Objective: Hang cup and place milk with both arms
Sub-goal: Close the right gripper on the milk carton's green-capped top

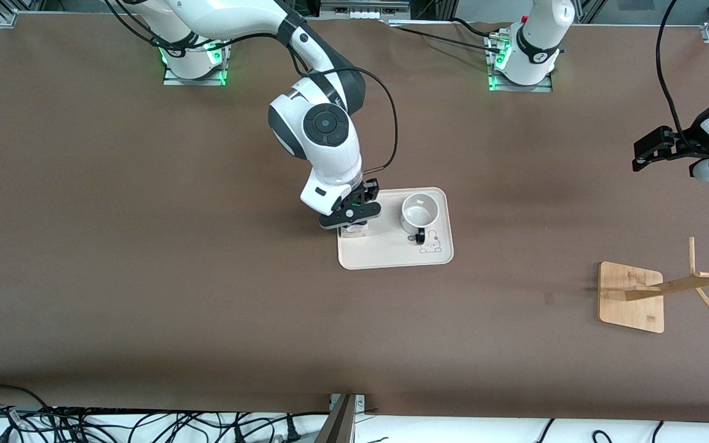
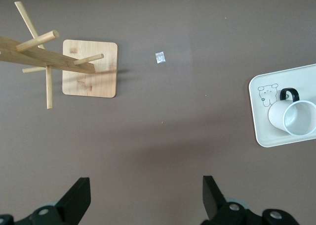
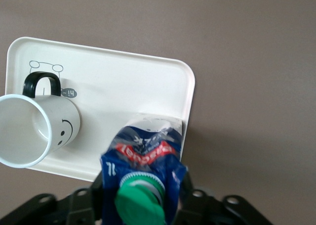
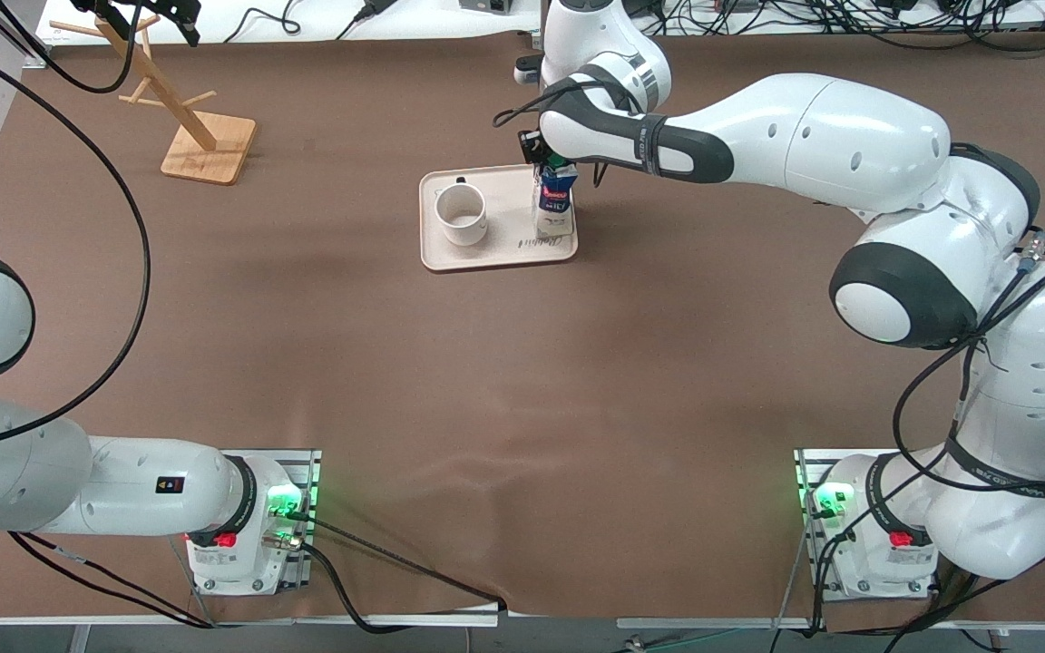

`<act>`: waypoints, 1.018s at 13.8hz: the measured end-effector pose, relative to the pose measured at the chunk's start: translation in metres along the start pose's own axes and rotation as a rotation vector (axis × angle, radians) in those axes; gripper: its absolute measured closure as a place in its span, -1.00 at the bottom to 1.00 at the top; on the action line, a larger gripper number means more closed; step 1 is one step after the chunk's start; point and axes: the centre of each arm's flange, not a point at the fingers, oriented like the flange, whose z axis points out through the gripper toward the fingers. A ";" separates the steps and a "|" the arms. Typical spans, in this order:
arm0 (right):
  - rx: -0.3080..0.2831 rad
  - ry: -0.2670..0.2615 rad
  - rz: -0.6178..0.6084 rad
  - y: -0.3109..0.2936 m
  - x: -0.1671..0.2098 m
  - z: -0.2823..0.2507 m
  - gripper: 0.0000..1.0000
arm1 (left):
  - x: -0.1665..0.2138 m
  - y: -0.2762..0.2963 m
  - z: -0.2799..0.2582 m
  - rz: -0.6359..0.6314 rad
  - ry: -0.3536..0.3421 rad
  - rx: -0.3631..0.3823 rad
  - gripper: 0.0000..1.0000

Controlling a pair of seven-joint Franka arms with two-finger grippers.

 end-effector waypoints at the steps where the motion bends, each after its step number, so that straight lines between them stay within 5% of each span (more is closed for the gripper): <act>1: 0.000 0.001 0.001 0.000 0.000 0.000 0.16 | 0.000 0.000 0.000 0.000 0.000 0.000 -1.00; 9: -0.016 0.003 0.019 0.013 0.008 -0.016 0.29 | 0.000 0.002 0.000 0.003 -0.001 0.000 -1.00; 14: -0.038 -0.015 0.088 0.082 0.035 -0.083 0.27 | 0.008 0.005 0.016 0.009 -0.029 -0.003 -1.00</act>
